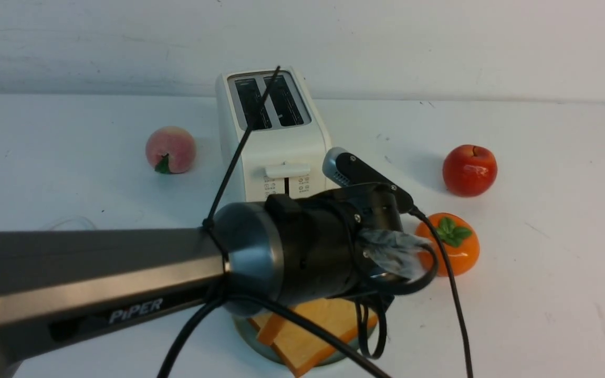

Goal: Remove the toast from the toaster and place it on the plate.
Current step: Use the left arm to put a slice of bread into the empty plate

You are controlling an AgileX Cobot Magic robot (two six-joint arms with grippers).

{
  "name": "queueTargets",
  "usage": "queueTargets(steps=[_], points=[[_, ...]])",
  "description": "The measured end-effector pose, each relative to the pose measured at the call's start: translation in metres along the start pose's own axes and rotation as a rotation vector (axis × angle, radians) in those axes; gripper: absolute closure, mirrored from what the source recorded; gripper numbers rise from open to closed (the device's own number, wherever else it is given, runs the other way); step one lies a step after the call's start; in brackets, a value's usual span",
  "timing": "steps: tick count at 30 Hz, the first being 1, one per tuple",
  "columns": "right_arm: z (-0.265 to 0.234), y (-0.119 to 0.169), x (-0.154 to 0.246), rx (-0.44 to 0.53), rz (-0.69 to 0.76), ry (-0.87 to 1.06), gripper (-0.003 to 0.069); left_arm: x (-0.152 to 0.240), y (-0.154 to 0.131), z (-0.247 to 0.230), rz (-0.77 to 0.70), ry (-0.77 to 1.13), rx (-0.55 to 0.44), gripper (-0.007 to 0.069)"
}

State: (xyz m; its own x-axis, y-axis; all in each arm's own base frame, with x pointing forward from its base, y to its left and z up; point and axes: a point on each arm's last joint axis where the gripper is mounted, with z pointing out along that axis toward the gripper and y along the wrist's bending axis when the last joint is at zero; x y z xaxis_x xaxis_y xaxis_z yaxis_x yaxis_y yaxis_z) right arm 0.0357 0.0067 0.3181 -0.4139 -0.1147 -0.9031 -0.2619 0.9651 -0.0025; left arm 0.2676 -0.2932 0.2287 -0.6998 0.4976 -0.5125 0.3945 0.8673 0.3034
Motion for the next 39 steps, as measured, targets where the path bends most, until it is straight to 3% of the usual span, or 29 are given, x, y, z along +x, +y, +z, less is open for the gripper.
queueTargets(steps=[11, 18, 24, 31, 39], points=[[0.0, 0.0, 0.0, 0.0, 0.0, 0.0, 0.0565, 0.002, -0.003, 0.0, -0.029, 0.017, 0.034, 0.0483], [0.0, 0.0, 0.0, 0.0, 0.0, 0.0, 0.0563, 0.005, -0.006, 0.0, -0.065, 0.053, 0.062, 0.0326], [0.0, 0.0, 0.0, -0.001, 0.001, 0.0, 0.0563, 0.006, -0.008, 0.0, -0.134, 0.075, 0.08, 0.0241], [0.0, 0.0, 0.0, -0.004, 0.003, 0.0, 0.0557, 0.008, -0.015, 0.001, -0.224, 0.105, 0.139, 0.0188], [0.0, 0.001, 0.0, -0.006, 0.005, 0.0, 0.0552, 0.008, -0.019, 0.001, -0.283, 0.106, 0.178, 0.018]])
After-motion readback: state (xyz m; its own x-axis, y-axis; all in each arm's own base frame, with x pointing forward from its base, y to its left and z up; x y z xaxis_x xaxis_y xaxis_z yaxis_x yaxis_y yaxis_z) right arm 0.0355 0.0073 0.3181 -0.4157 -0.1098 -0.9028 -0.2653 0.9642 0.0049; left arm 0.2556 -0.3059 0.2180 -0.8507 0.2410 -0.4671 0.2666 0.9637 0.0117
